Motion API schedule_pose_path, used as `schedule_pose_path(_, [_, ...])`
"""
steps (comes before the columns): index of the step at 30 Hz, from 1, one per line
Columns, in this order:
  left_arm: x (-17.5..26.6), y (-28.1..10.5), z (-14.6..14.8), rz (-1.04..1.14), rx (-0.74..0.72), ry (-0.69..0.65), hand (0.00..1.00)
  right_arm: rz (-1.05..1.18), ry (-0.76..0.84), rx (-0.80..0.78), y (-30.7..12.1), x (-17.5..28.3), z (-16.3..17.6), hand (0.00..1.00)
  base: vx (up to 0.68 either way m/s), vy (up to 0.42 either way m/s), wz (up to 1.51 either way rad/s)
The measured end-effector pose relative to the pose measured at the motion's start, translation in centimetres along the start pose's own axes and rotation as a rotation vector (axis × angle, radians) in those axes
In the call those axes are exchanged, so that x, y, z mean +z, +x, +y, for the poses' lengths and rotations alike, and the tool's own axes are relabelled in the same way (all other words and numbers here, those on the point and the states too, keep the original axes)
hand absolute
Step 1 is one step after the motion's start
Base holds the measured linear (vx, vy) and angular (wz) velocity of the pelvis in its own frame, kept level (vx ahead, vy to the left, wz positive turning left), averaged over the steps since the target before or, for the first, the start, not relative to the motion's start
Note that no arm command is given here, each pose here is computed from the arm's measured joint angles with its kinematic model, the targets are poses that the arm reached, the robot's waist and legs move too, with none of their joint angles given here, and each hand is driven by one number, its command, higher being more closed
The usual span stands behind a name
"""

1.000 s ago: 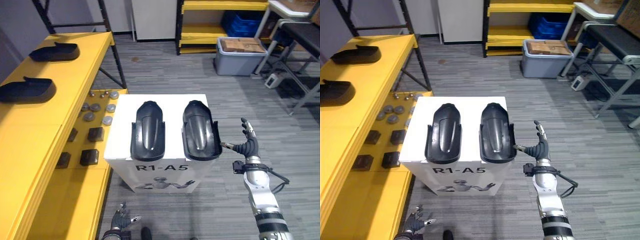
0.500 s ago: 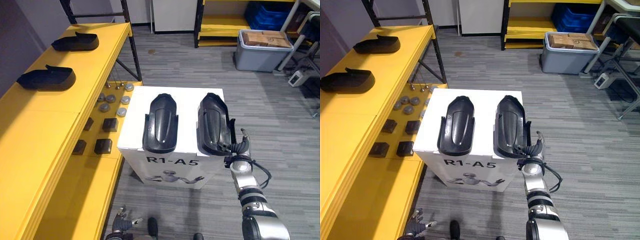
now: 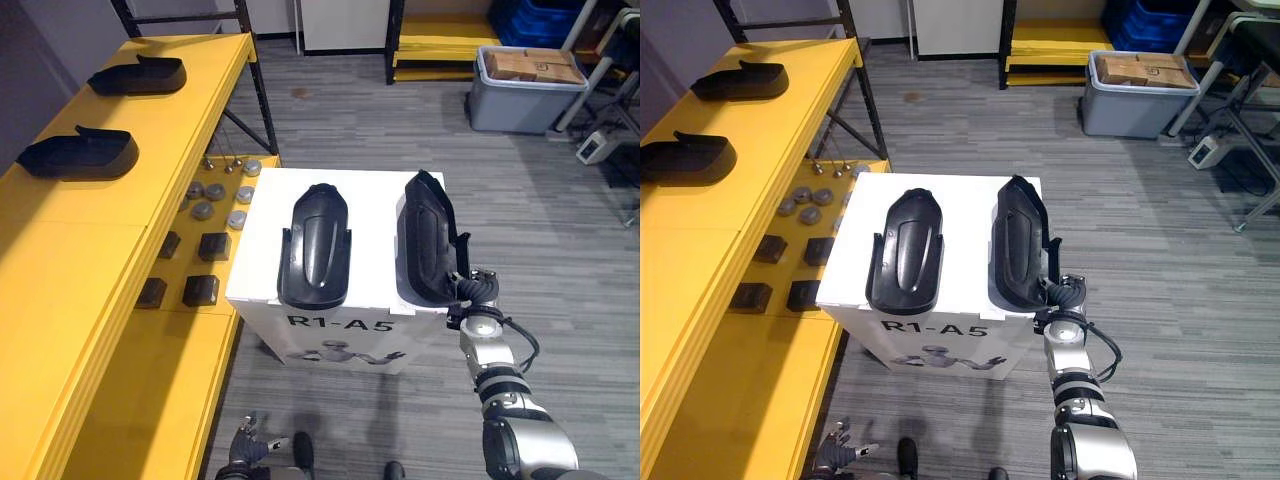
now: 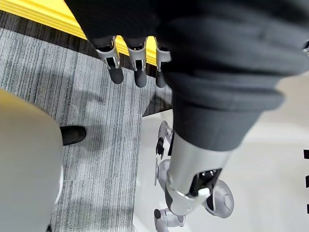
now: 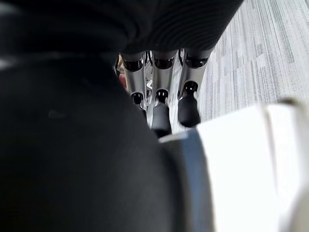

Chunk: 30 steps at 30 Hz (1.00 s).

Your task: Walk over and take plastic housings, then place them on the shelf

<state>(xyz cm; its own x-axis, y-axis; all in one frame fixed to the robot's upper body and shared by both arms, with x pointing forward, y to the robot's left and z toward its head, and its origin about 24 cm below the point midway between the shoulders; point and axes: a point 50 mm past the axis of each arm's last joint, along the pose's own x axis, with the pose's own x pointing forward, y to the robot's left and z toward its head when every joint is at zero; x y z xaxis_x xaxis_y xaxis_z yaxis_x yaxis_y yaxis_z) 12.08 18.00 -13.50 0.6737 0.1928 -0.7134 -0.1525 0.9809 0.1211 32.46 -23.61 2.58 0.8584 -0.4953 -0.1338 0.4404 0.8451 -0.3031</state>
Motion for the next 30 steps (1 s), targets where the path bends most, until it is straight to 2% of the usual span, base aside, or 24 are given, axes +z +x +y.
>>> schedule_pose_path(6, [1.1,0.1,-0.1,-0.046,-0.004,-0.008,0.0,-0.091,0.028,-0.004,-1.4,0.8,-0.9,1.0,0.04,-0.018,0.02])
schedule_pose_path(13, [4.3,-0.1,0.3,-0.189,0.019,-0.059,0.0,-0.221,0.052,-0.118,-3.4,2.4,-2.6,1.0,-0.04,0.002,0.01])
schedule_pose_path(19, [10.2,-2.0,1.3,-0.472,0.078,-0.168,0.0,-0.376,0.014,-0.241,-5.6,4.6,-5.2,1.0,-0.05,0.002,-0.01])
schedule_pose_path(25, [16.5,-5.3,1.5,-0.798,0.081,-0.293,0.0,-0.54,0.024,-0.221,-7.3,7.7,-4.1,1.0,0.0,-0.001,0.01])
schedule_pose_path(30, [19.9,-7.2,-1.5,-0.94,-0.083,-0.338,0.0,-0.649,0.029,-0.116,-9.0,9.4,-2.0,1.0,-0.01,-0.002,0.01])
